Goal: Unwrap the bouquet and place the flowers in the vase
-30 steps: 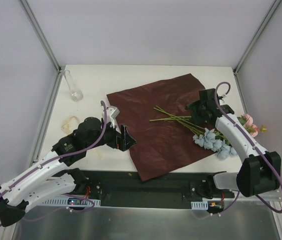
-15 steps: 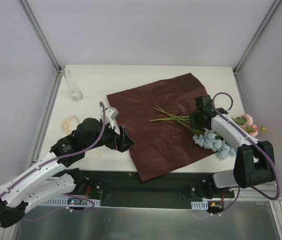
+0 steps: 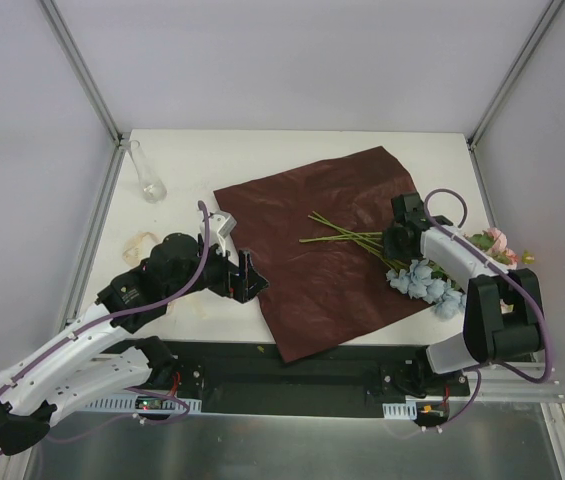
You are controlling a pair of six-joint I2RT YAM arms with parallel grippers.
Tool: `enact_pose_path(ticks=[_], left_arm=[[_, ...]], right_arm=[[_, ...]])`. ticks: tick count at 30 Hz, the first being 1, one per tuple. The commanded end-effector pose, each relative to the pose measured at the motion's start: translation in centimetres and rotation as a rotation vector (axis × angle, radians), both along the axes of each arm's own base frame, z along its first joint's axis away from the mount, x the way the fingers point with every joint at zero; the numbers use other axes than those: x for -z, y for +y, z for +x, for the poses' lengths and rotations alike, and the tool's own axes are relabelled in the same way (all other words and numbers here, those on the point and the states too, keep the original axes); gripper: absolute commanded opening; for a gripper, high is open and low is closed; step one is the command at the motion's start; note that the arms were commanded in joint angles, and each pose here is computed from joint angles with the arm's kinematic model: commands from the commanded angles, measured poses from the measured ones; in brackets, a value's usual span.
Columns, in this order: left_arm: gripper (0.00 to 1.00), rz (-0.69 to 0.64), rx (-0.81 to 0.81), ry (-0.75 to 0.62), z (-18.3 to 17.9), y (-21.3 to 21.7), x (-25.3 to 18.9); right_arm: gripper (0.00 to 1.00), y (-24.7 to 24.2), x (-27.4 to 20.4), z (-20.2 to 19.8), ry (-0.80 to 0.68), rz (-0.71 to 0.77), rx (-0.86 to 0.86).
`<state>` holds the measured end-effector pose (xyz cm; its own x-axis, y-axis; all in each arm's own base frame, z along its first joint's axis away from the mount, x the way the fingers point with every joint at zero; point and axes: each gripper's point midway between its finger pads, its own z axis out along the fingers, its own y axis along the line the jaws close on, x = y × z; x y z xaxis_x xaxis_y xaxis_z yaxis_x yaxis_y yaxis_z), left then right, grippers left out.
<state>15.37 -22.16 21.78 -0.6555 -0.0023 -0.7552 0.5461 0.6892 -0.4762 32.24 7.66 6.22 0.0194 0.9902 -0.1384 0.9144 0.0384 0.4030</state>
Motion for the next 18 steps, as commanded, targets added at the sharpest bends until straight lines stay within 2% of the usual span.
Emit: enact_pose_path(ticks=[1, 17, 18], left_arm=[[0.95, 0.003, -0.001, -0.049, 0.3, 0.2, -1.6], [0.95, 0.036, -0.006, -0.066, 0.4, 0.8, -1.8], [0.95, 0.036, -0.007, -0.069, 0.4, 0.9, -1.9]], right_arm=[[0.33, -1.1, 0.8, 0.1, 0.014, -0.015, 0.062], [0.29, -1.1, 2.8, 1.3, 0.041, 0.029, 0.115], [0.24, -1.1, 2.8, 1.3, 0.041, 0.03, 0.114]])
